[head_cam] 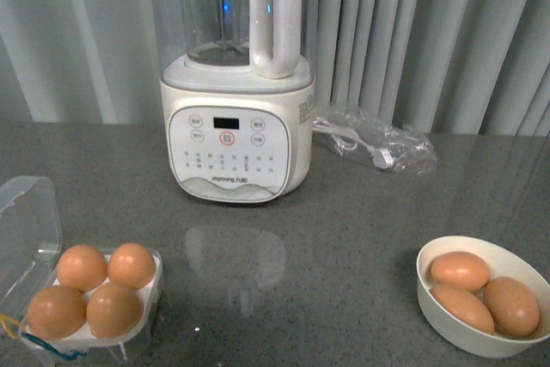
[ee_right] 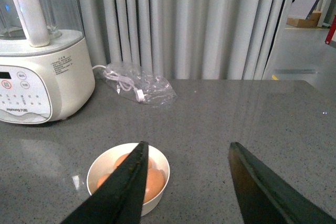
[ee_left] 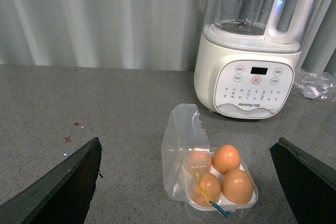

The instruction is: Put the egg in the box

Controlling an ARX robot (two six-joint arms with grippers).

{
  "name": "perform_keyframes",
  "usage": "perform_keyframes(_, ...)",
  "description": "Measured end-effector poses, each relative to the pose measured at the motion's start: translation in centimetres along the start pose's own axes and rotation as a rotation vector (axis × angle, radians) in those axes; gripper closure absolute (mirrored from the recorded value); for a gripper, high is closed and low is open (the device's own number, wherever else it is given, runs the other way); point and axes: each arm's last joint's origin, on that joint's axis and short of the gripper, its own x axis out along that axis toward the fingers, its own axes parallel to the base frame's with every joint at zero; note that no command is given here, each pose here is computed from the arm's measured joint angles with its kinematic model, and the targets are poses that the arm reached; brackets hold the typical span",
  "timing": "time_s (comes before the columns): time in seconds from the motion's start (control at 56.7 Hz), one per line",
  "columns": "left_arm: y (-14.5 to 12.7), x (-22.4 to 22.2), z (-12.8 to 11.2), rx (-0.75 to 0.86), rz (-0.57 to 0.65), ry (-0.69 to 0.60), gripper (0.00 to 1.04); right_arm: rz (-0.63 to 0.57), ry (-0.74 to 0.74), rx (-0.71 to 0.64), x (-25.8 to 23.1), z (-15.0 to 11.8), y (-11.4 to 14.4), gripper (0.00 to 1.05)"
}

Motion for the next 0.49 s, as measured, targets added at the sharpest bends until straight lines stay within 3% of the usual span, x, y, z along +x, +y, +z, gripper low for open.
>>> perform_keyframes(0.247, 0.00, 0.00, 0.00, 0.000, 0.000, 0.000, 0.07, 0.000, 0.000, 0.000, 0.00, 0.00, 0.00, 0.06)
perform_keyframes(0.441, 0.00, 0.00, 0.01, 0.000, -0.003, 0.002, 0.07, 0.000, 0.000, 0.000, 0.00, 0.00, 0.00, 0.07)
perform_keyframes(0.494, -0.01, 0.18, -0.19, -0.063, -0.050, 0.090, 0.07, -0.001, 0.000, 0.000, 0.00, 0.00, 0.00, 0.07)
